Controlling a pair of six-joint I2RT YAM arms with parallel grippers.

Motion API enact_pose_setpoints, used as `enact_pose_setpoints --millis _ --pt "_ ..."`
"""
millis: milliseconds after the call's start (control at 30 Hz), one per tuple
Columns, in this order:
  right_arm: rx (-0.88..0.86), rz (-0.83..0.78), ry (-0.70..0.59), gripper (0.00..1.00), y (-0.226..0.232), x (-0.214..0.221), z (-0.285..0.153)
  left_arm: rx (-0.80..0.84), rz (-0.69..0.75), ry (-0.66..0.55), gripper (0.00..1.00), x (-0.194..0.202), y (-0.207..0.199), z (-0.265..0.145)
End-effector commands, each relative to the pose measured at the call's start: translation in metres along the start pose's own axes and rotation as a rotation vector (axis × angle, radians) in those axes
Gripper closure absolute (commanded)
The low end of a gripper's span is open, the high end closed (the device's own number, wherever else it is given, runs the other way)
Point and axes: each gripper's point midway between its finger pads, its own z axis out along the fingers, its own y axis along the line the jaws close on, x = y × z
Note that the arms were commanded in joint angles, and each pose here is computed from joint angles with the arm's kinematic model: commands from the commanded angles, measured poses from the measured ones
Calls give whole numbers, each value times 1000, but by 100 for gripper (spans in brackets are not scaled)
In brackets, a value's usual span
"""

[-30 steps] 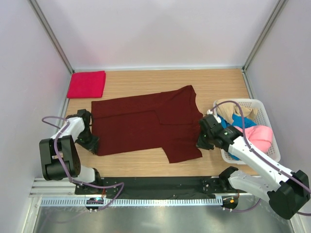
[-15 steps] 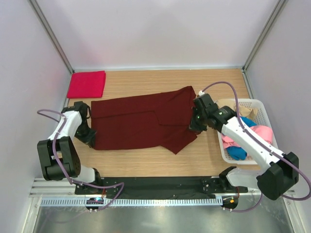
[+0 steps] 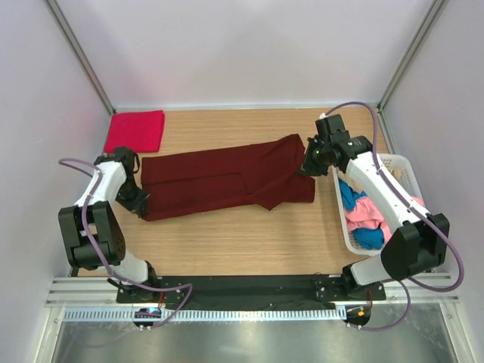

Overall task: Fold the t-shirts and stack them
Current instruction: Fold the tshirt

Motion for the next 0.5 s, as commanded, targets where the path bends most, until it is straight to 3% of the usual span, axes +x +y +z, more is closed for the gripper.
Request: enact_pose_setpoints --millis 0,467 --pt "-88 -55 -30 99 22 -23 -2 12 13 -16 98 -10 -7 -4" --pt "-117 -51 -48 99 37 -80 26 8 41 -34 89 -39 -31 -8"
